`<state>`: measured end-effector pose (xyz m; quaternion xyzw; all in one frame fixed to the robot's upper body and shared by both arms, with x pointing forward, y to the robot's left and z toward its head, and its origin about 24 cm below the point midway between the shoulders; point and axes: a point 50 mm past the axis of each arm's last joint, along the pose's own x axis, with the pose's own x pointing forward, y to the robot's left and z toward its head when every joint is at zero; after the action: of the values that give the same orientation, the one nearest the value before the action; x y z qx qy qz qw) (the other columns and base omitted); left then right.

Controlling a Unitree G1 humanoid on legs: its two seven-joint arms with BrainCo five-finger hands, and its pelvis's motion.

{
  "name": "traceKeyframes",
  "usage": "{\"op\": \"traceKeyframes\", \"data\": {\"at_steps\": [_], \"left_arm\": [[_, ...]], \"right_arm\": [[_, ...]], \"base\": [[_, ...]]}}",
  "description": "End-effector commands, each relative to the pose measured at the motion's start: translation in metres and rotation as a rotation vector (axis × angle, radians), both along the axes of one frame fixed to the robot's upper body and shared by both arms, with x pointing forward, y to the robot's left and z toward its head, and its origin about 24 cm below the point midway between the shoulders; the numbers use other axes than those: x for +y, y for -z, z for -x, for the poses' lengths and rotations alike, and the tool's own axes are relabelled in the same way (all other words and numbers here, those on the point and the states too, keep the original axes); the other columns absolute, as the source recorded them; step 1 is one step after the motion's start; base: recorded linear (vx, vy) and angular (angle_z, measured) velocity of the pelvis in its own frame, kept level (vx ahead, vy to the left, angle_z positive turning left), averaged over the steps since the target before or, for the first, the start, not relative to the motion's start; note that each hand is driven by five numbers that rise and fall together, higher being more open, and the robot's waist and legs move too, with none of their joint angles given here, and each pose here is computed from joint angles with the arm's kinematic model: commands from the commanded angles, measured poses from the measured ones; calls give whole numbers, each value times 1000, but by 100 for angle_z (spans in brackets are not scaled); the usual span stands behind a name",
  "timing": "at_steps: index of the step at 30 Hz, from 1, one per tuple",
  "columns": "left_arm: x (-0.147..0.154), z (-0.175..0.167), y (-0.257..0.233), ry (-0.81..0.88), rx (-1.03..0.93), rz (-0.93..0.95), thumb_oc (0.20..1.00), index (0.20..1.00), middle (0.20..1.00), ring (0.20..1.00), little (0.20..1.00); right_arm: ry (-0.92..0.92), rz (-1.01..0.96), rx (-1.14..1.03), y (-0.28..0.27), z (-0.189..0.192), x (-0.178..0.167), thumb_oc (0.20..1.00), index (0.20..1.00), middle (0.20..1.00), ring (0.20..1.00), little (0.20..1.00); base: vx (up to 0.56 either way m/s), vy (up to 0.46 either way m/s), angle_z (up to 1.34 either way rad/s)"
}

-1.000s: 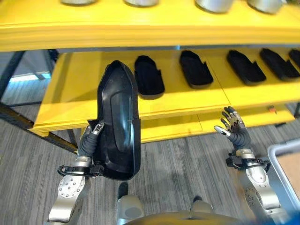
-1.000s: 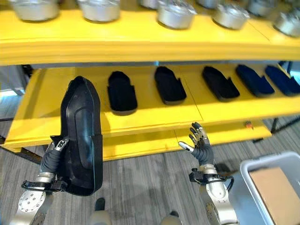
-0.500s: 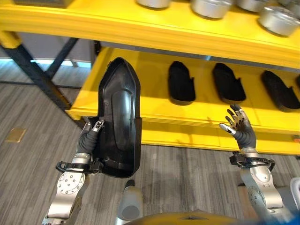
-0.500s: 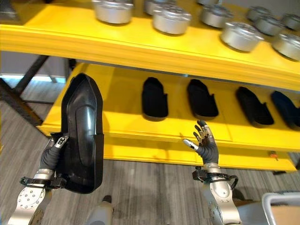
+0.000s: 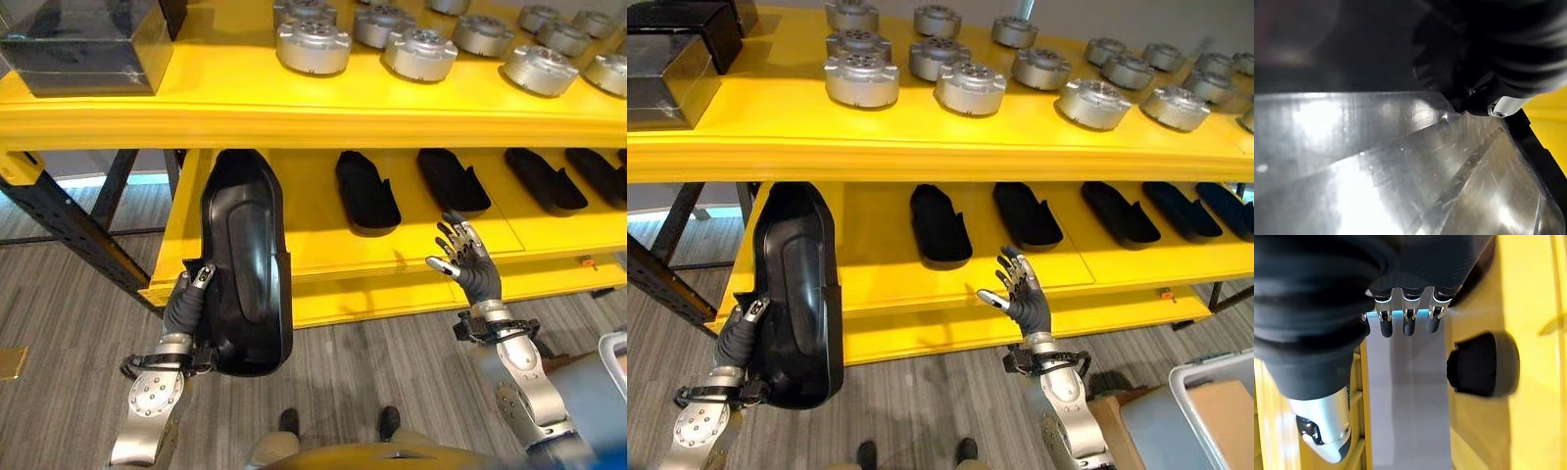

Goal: Move parts from the plastic box to the shelf.

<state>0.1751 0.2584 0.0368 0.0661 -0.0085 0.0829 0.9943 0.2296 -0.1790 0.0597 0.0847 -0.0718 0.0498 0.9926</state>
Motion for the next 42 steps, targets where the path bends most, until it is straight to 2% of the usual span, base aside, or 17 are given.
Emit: {"op": "traceKeyframes", "data": {"at_steps": [1, 8, 24, 31, 35, 42], "left_arm": [[-13, -23, -37, 94, -212, 9, 200, 200, 200, 200, 200], [-19, -30, -40, 108, -236, 60, 200, 200, 200, 200, 200], [-29, -54, -55, 150, -308, 36, 200, 200, 200, 200, 200], [-38, -93, -84, 106, -427, 39, 200, 200, 200, 200, 200], [-50, -120, -113, 99, -516, -22, 200, 200, 200, 200, 200], [-54, -154, -148, 36, -575, -83, 200, 200, 200, 200, 200]], "right_arm": [[32, 35, -152, -30, -9, -15, 1000, 1000, 1000, 1000, 1000], [53, 65, -210, -45, -12, -26, 1000, 1000, 1000, 1000, 1000], [164, 64, -138, -26, -8, -36, 1000, 1000, 1000, 1000, 1000], [144, 29, -198, -41, -20, -24, 1000, 1000, 1000, 1000, 1000], [111, 14, -245, -53, -28, -13, 1000, 1000, 1000, 1000, 1000], [68, 0, -308, -71, -38, 1, 1000, 1000, 1000, 1000, 1000]], "base": [[66, -164, 30], [-26, -162, 18], [56, 151, 13], [-39, 39, -10], [-91, 6, -12], [-104, 11, -8]]}}
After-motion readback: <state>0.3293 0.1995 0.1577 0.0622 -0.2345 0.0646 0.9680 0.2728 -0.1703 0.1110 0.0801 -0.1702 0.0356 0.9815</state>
